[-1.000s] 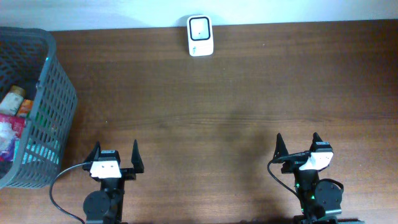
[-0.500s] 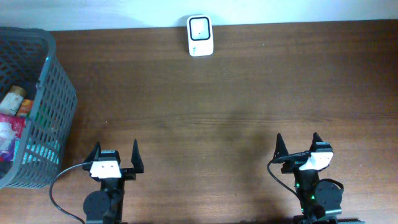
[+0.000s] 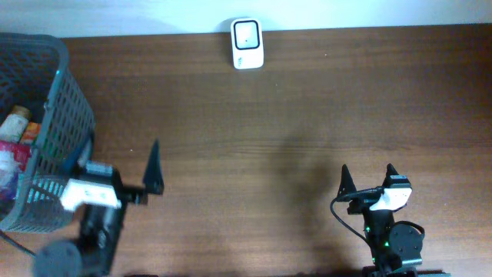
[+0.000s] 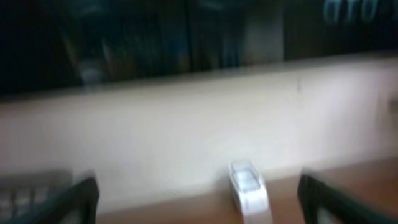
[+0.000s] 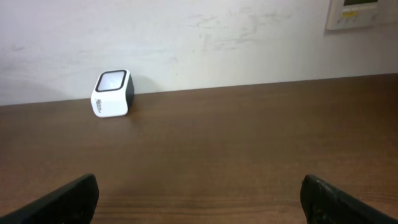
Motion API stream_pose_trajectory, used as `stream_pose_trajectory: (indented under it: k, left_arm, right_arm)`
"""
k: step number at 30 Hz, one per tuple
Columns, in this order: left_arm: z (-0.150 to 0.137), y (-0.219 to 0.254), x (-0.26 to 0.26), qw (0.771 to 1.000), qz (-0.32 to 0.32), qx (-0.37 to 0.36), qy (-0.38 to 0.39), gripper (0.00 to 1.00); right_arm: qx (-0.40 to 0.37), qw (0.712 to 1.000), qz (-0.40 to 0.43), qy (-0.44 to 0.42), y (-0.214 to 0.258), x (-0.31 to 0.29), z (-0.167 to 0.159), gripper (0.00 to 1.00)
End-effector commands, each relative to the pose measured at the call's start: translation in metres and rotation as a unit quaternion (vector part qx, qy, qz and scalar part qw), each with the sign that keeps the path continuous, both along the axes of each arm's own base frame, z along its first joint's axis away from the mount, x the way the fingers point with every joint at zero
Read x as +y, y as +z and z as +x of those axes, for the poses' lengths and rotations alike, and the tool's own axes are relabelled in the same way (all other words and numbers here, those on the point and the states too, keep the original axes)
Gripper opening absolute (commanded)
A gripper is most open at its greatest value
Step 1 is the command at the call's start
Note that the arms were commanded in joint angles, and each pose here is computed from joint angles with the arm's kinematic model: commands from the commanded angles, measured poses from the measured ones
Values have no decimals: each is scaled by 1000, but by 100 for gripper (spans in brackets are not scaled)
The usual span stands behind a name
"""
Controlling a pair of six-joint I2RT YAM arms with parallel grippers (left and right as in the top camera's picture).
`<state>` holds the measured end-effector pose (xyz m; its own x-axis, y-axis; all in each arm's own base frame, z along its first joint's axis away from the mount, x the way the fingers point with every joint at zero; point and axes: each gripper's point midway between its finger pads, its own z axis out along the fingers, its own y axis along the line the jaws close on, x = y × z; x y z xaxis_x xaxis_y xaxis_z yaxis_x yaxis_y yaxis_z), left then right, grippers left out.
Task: Scan the item barcode
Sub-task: 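Grasp the red-purple wrapped package in the basket with the left gripper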
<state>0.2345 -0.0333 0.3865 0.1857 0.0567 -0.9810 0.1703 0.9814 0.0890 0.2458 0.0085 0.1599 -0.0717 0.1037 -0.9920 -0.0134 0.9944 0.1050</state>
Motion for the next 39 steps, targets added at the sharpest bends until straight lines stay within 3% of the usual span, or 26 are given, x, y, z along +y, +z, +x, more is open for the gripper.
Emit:
stream_pose_trajectory:
  k: [1, 4, 5, 6, 8, 9, 10, 11, 12, 14, 16, 17, 18, 19, 21, 23, 27, 29, 35, 37, 38, 39]
  left_arm:
    - [21, 45, -34, 990, 50, 89, -96, 99]
    - [80, 71, 13, 975, -36, 216, 30, 99]
    - [111, 66, 39, 945, -66, 312, 67, 99]
    - [130, 56, 40, 930, -80, 355, 49, 99]
    - [160, 20, 62, 907, -66, 408, 81, 99]
    - [171, 6, 91, 888, -128, 420, 137, 99]
    - [173, 1, 120, 872, -175, 416, 190, 99]
    - [168, -2, 170, 842, -249, 392, 275, 99]
    - [163, -3, 198, 828, -276, 378, 309, 100]
    - [140, -8, 252, 797, -284, 358, 394, 100]
    - [110, -18, 296, 744, -253, 352, 508, 100]
    - [103, -37, 310, 712, -237, 375, 545, 96]
    - [106, -56, 313, 695, -243, 395, 549, 96]
    - [104, -76, 318, 663, -256, 411, 571, 99]
    - [84, -116, 331, 571, -274, 419, 651, 99]
    - [78, -157, 345, 505, -269, 430, 699, 99]
    - [99, -224, 363, 475, -260, 459, 704, 99]
    - [102, -254, 371, 450, -270, 445, 726, 99]
    - [122, -285, 389, 461, -274, 420, 732, 99]
    - [116, -289, 395, 452, -270, 421, 739, 86]
    - [114, -290, 395, 449, -269, 424, 739, 60]
    - [113, -291, 395, 448, -267, 426, 739, 54]
  right_arm:
    - [3, 1000, 1, -4, -3, -1, 0, 99]
    - [3, 1000, 1, -4, -3, -1, 0, 99]
    - [3, 1000, 1, -4, -3, -1, 0, 99]
    - [3, 1000, 1, -4, -3, -1, 0, 98]
    - [3, 1000, 1, -4, -3, -1, 0, 99]
    - [3, 1000, 1, -4, -3, -1, 0, 99]
    - [3, 1000, 1, -4, -3, -1, 0, 98]
    - [3, 1000, 1, -4, -3, -1, 0, 99]
    - [3, 1000, 1, -4, -3, -1, 0, 99]
    - [3, 1000, 1, -4, -3, -1, 0, 99]
    - [3, 1000, 1, -4, -3, -1, 0, 99]
    - [3, 1000, 1, -4, -3, -1, 0, 99]
    - [3, 1000, 1, -4, -3, -1, 0, 99]
    - [3, 1000, 1, -4, -3, -1, 0, 99]
    - [3, 1000, 1, -4, -3, -1, 0, 99]
    - [3, 1000, 1, -4, -3, -1, 0, 99]
    - [3, 1000, 1, -4, -3, -1, 0, 99]
    - [3, 1000, 1, -4, -3, -1, 0, 99]
    - [3, 1000, 1, -4, -3, -1, 0, 99]
    - [3, 1000, 1, -4, -3, -1, 0, 99]
    - [3, 1000, 1, -4, -3, -1, 0, 99]
    - [3, 1000, 1, -4, -3, -1, 0, 99]
